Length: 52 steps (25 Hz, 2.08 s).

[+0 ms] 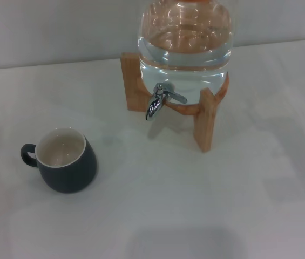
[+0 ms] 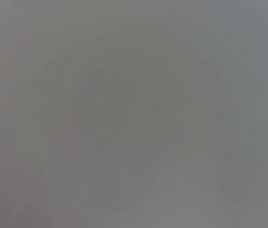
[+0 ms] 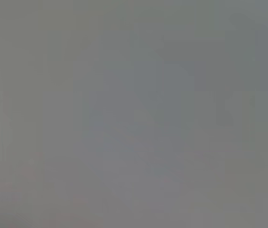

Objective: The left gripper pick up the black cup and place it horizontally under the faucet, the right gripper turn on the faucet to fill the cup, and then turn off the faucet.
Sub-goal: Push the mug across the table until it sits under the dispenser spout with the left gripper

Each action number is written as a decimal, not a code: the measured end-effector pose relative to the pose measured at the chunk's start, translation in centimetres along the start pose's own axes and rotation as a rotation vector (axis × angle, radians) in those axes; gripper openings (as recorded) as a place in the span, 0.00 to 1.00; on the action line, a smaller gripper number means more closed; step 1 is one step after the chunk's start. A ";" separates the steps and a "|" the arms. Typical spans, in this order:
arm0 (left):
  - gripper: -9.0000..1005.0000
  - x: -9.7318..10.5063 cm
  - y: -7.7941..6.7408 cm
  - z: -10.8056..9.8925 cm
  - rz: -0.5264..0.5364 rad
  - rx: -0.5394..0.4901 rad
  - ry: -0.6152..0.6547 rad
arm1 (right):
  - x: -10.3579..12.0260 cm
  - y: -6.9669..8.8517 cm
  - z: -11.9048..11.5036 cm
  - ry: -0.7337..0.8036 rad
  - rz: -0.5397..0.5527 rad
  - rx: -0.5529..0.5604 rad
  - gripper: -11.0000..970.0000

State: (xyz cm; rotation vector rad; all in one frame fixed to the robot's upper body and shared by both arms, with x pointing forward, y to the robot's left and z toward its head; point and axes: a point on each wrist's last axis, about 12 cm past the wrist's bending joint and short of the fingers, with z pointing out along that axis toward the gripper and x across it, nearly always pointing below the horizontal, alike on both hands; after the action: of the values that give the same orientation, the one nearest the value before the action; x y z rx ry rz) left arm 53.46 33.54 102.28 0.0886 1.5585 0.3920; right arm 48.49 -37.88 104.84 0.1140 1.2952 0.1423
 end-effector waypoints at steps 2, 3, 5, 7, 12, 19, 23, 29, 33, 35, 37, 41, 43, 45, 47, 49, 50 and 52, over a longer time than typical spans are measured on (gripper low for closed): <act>0.87 -0.2 -0.3 0.0 0.013 0.024 -0.015 | 0.0 0.0 -0.1 0.001 0.000 0.001 0.87; 0.87 -0.3 -0.4 0.0 0.019 0.036 -0.023 | 0.0 0.0 -0.1 0.001 -0.001 0.001 0.87; 0.87 -0.6 -0.9 0.0 0.039 0.069 -0.049 | 0.0 -0.1 -0.1 0.001 0.000 0.002 0.87; 0.87 -0.8 -1.1 0.0 0.051 0.083 -0.064 | 0.0 -0.1 -0.1 0.002 0.001 0.002 0.87; 0.87 -1.2 -1.3 0.4 0.057 0.091 -0.080 | 0.0 -0.1 -0.1 0.002 0.001 0.003 0.87; 0.87 -1.2 -1.2 0.4 0.057 0.084 -0.080 | 0.0 -0.1 -0.1 0.001 0.000 0.002 0.87; 0.87 -1.0 -1.1 0.2 0.059 0.085 -0.073 | 0.0 -0.1 -0.1 0.000 -0.001 0.001 0.87; 0.87 -0.6 -0.8 -0.1 0.064 0.080 -0.059 | -0.1 -0.1 0.0 -0.001 -0.002 0.000 0.87; 0.87 -0.4 -0.8 -0.4 0.069 0.087 -0.053 | -0.1 -0.1 0.0 -0.001 -0.003 0.000 0.87; 0.87 -0.3 -1.0 -0.5 0.073 0.097 -0.050 | -0.1 -0.1 0.1 -0.002 -0.002 -0.001 0.87; 0.87 -0.2 -1.2 -0.6 0.080 0.112 -0.045 | -0.1 -0.1 0.1 -0.002 -0.002 -0.002 0.87; 0.87 -0.1 -1.5 -0.8 0.086 0.135 -0.043 | -0.1 0.0 0.2 -0.003 -0.002 -0.004 0.87; 0.87 -0.1 -1.7 -0.9 0.086 0.143 -0.044 | -0.1 0.0 0.3 -0.004 -0.001 -0.004 0.87; 0.87 -0.1 -1.8 -1.0 0.088 0.150 -0.046 | -0.1 0.0 0.3 -0.004 -0.001 -0.005 0.87; 0.87 -0.1 -1.8 -1.0 0.088 0.153 -0.048 | -0.1 0.0 0.3 -0.004 0.000 -0.005 0.87; 0.87 -0.2 -1.9 -1.0 0.086 0.153 -0.054 | -0.1 0.0 0.3 -0.004 0.002 -0.005 0.87; 0.87 -0.3 -1.9 -0.9 0.084 0.153 -0.059 | -0.1 0.0 0.3 -0.004 0.002 -0.005 0.87; 0.86 -0.4 -2.0 -0.9 0.083 0.153 -0.063 | -0.1 0.0 0.3 -0.004 0.003 -0.005 0.87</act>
State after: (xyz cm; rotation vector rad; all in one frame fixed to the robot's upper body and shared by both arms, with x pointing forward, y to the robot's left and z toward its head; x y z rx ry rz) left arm 52.97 31.40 102.02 0.2826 1.5242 0.3309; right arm 48.75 -37.87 105.01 0.1120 1.2905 0.1479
